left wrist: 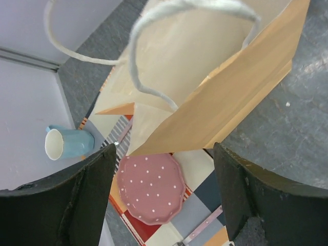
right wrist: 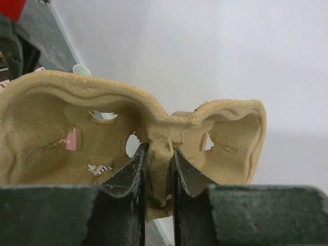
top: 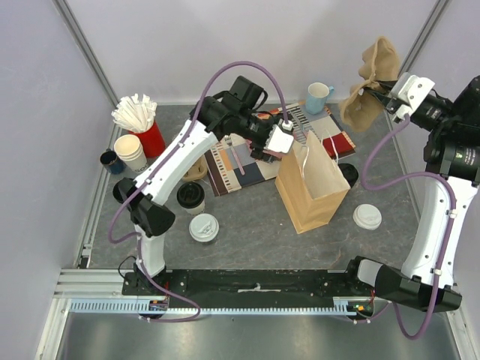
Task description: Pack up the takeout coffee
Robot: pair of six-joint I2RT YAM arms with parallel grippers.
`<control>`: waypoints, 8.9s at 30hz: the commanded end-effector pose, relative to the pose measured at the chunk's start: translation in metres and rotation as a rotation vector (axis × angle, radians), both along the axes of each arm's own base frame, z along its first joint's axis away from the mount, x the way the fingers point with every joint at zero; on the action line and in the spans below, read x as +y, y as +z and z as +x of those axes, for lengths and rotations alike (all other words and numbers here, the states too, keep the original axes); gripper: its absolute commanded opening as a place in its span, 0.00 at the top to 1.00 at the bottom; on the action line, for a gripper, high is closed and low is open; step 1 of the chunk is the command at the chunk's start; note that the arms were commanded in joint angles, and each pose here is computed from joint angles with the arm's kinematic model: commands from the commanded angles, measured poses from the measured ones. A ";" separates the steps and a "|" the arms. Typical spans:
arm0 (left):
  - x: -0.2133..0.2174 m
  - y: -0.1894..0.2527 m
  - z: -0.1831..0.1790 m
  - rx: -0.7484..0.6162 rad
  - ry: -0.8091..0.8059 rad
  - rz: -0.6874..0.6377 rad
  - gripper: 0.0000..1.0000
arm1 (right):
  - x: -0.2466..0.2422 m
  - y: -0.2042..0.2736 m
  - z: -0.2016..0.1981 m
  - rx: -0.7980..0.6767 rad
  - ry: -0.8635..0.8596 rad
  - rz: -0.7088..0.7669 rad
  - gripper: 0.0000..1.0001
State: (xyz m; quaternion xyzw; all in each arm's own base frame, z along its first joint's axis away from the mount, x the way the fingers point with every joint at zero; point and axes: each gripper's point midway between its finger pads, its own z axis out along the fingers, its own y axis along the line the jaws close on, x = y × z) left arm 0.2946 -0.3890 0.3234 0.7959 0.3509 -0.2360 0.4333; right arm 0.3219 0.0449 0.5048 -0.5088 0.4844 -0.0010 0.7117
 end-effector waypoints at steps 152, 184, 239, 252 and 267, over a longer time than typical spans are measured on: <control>0.044 -0.036 -0.044 0.783 0.749 0.054 0.98 | 0.108 -0.173 -0.095 1.233 -0.504 0.706 1.00; 0.033 -0.043 -0.031 0.879 0.759 0.088 0.98 | 0.139 -0.256 -0.075 1.179 -0.814 0.335 1.00; 0.041 -0.046 -0.046 1.123 0.832 0.142 0.98 | 0.166 -0.306 -0.088 1.003 -0.342 -0.021 1.00; 0.035 -0.037 -0.035 1.087 0.820 0.089 0.98 | 0.141 -0.370 -0.114 1.155 -0.644 -0.097 1.00; 0.047 -0.028 0.001 0.884 0.913 0.020 0.98 | 0.169 -0.420 -0.113 1.239 -0.759 -0.022 1.00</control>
